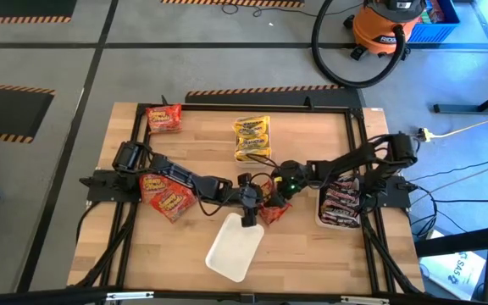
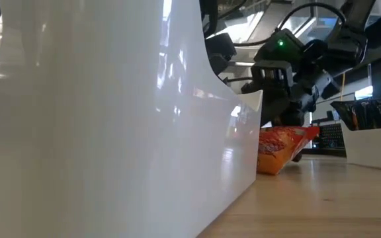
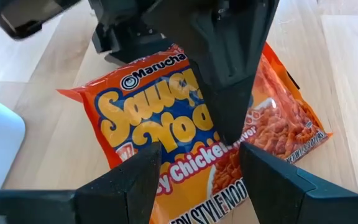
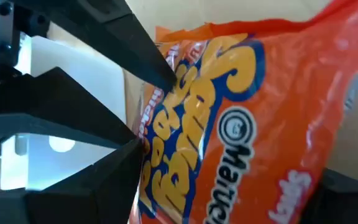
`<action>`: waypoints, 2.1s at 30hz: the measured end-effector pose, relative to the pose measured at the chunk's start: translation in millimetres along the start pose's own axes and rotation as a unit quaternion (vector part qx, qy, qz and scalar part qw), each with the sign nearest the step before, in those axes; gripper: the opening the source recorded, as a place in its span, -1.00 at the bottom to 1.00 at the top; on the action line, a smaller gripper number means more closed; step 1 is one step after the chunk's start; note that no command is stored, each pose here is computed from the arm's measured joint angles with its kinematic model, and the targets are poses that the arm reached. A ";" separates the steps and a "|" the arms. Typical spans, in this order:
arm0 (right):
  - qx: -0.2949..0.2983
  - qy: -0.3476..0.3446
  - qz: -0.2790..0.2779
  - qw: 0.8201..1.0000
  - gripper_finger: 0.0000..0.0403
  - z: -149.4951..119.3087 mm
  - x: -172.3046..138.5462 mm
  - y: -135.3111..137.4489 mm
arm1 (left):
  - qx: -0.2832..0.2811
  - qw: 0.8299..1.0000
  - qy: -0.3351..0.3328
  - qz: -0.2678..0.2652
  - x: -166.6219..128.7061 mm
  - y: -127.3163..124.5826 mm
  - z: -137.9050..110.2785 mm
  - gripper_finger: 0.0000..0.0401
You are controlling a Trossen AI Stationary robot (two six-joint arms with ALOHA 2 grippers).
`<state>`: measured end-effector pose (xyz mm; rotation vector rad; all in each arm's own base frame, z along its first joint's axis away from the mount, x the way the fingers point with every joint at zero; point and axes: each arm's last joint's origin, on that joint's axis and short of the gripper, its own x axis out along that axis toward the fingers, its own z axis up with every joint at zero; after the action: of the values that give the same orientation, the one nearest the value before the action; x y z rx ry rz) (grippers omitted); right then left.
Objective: Sort Maruchan noodles
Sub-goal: Put the top right orange noodle pack into the bottom white bin
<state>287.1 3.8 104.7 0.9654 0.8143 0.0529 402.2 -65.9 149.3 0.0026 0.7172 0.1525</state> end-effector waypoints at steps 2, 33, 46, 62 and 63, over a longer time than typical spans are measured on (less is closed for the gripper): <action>-0.002 -0.003 0.007 1.000 0.39 0.7 1.5 0.0 | 0.000 1.000 0.000 0.000 -0.1 0.0 0.1 0.05; -0.070 0.034 0.008 0.997 -0.39 -9.4 -36.4 31.2 | 0.012 0.981 0.195 -0.007 -136.9 -8.0 -43.7 0.05; -0.095 0.091 0.028 0.991 -0.39 -70.9 -31.2 79.8 | -0.073 0.979 0.122 -0.147 -125.8 -43.6 -100.6 0.05; -0.107 0.027 -0.024 0.994 -0.39 -60.4 -28.7 71.4 | -0.105 0.980 0.058 -0.159 -93.0 -56.0 -96.5 0.05; -0.102 0.038 -0.021 0.994 -0.39 -59.1 -31.7 70.9 | -0.108 0.981 0.056 -0.154 -92.3 -54.6 -95.8 0.05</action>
<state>248.5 75.5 158.4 0.7563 0.8813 0.1347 278.5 -137.6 134.5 -0.3259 0.8007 -0.0678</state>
